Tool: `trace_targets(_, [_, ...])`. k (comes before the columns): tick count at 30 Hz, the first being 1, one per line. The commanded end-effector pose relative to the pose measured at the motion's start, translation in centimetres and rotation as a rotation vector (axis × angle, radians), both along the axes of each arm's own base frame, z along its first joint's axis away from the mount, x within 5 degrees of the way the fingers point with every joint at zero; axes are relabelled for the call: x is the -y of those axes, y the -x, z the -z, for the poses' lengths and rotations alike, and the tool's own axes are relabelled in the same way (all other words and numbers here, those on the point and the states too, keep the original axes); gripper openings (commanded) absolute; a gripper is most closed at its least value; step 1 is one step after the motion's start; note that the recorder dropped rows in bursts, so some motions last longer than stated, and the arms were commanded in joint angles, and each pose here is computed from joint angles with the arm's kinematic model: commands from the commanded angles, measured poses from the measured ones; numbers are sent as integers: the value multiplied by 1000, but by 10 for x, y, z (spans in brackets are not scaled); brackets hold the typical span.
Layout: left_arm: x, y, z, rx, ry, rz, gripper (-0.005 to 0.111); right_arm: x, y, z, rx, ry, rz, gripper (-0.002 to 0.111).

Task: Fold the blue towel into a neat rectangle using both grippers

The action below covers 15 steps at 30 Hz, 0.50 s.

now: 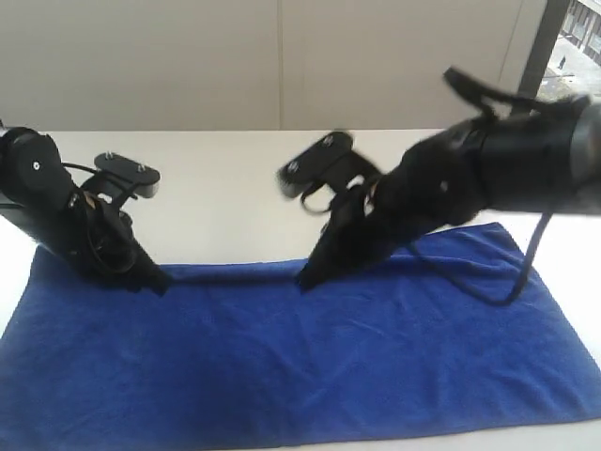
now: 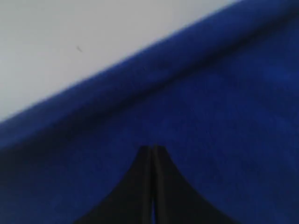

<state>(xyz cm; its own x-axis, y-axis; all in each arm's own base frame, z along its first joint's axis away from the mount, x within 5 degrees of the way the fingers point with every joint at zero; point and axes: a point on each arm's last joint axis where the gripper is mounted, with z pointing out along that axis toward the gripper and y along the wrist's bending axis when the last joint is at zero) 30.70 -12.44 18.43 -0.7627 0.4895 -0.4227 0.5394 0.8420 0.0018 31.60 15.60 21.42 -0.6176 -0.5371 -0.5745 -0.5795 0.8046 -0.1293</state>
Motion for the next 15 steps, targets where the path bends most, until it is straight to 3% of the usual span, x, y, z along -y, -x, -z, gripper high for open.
trace_targets(1, [3, 20, 25, -137, 19, 1, 0, 56, -51, -12, -1, 42, 176, 0])
trace_targets(5, [8, 31, 42, -145, 17, 12, 0, 73, -77, 9, -75, 105, 171, 0])
trace_targets(15, [10, 37, 57, -186, -5, 30, 0, 67, -114, 67, -148, 138, 134, 0])
